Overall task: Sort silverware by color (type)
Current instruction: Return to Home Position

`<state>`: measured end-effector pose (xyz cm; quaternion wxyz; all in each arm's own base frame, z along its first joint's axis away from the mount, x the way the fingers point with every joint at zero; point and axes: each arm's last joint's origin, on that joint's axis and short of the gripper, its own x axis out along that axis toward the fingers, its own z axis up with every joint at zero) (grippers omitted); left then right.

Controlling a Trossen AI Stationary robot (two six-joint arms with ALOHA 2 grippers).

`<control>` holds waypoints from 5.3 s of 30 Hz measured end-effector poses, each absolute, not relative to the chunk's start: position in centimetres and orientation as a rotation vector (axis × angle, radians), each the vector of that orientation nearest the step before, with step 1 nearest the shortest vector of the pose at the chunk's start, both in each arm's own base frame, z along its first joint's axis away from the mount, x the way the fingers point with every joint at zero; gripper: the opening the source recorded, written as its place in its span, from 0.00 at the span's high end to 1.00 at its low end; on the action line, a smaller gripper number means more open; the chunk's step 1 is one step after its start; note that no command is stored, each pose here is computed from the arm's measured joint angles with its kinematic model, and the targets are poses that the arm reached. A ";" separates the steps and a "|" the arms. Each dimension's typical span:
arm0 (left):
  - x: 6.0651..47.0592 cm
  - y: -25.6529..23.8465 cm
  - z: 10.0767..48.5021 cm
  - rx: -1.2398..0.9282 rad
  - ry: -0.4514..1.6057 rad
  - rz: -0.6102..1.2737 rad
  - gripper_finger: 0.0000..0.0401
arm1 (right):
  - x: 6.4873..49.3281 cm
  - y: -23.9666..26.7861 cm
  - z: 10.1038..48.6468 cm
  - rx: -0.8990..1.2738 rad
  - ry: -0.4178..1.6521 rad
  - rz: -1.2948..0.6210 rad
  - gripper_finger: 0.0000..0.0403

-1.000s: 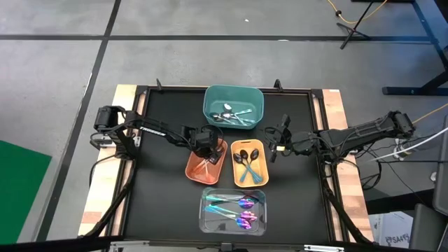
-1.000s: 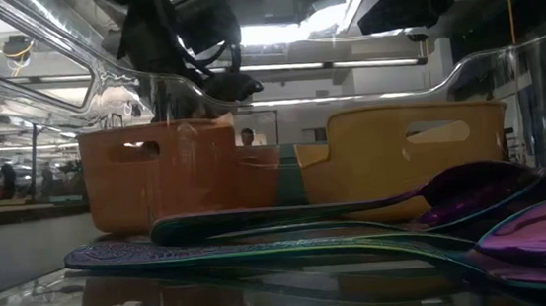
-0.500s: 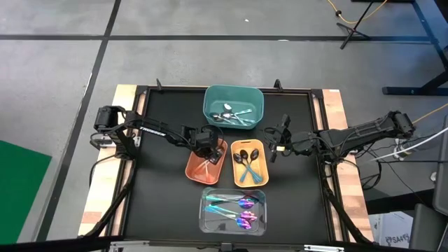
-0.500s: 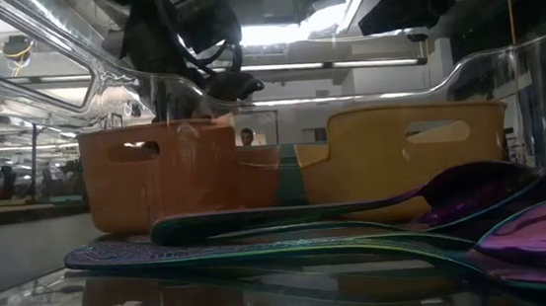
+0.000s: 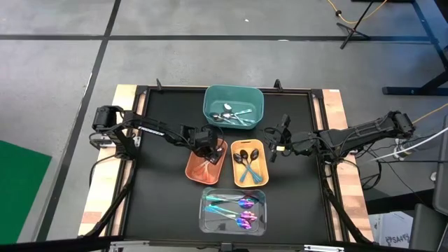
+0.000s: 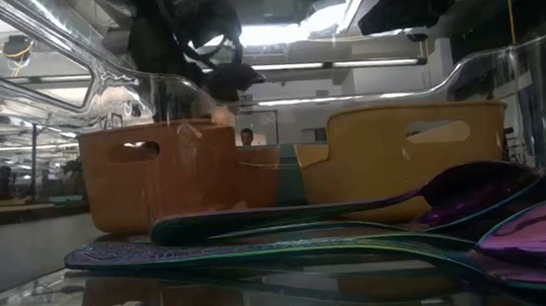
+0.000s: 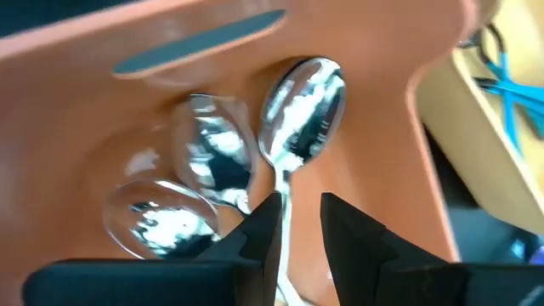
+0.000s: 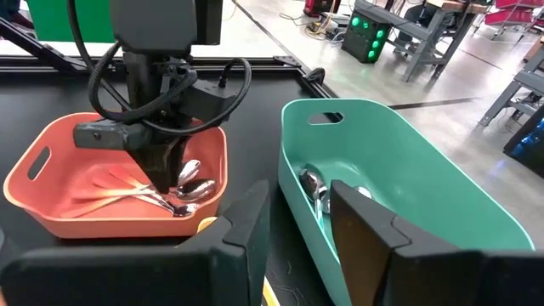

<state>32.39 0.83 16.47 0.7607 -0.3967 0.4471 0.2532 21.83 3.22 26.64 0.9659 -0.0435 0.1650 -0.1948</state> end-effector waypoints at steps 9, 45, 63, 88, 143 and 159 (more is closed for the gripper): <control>31.6 0.7 19.7 -0.875 0.890 0.463 0.81 | 21.9 3.2 26.8 -0.085 0.321 -0.403 0.71; 11.1 0.8 38.7 -0.208 0.112 0.238 0.81 | 10.6 1.0 33.5 0.033 -0.037 -0.263 0.71; 5.8 0.7 37.8 -0.079 0.172 0.233 0.81 | 7.1 0.4 32.9 0.027 -0.019 -0.184 0.71; 8.4 0.6 29.5 -0.083 0.189 0.157 0.81 | 3.2 -0.3 31.4 0.043 0.010 -0.120 0.71; 7.3 0.1 24.1 0.073 -0.071 0.005 0.81 | 10.3 1.8 17.4 0.000 -0.066 0.058 0.71; 9.8 0.1 17.8 0.085 -0.128 -0.007 0.81 | 10.3 1.8 17.4 0.000 -0.067 0.058 0.71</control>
